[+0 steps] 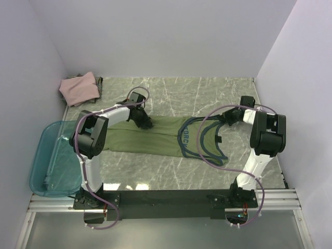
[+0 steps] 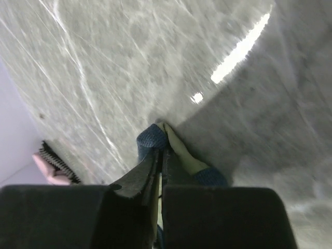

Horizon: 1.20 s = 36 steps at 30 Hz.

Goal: Fold and stack the tank tops
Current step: Fold the tank top

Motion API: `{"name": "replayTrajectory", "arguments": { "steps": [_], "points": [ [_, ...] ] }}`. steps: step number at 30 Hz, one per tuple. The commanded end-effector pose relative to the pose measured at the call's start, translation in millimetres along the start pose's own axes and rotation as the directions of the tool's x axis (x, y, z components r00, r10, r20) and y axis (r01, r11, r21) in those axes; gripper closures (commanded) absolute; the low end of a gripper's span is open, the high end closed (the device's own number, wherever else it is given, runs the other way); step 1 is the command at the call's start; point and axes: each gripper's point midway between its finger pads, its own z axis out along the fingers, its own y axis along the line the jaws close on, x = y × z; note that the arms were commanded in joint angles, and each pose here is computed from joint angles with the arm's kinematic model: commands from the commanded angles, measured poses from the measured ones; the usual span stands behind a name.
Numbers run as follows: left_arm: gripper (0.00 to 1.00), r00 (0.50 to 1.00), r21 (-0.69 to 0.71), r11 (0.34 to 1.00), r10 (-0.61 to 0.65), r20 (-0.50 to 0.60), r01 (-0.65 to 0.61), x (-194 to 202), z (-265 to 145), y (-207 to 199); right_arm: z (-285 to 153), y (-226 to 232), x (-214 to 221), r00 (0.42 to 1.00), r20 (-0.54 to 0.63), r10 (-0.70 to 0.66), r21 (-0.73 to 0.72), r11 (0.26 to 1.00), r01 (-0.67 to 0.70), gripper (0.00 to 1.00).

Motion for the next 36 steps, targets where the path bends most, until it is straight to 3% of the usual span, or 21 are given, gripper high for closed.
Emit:
{"name": "replayTrajectory", "arguments": {
  "steps": [1,9,24,36],
  "points": [
    [0.74,0.999,-0.011,0.999,-0.038,-0.029,0.038,9,9,8,-21,8,-11,0.992,0.092,-0.091,-0.037,0.995,0.095,1.0],
    [0.75,0.995,-0.022,0.995,-0.093,-0.046,0.092,9,11,20,-51,10,-23,0.933,0.261,-0.249,-0.055,0.961,0.272,1.0],
    [0.75,0.994,-0.015,0.995,-0.101,-0.043,0.101,5,9,22,-85,58,-17,0.864,0.38,-0.331,-0.266,0.855,0.444,1.0],
    [0.75,0.994,-0.006,0.995,-0.097,-0.05,0.097,6,8,20,-56,-13,-2,0.917,0.269,-0.294,-0.094,0.94,0.329,1.0]
  ]
}}
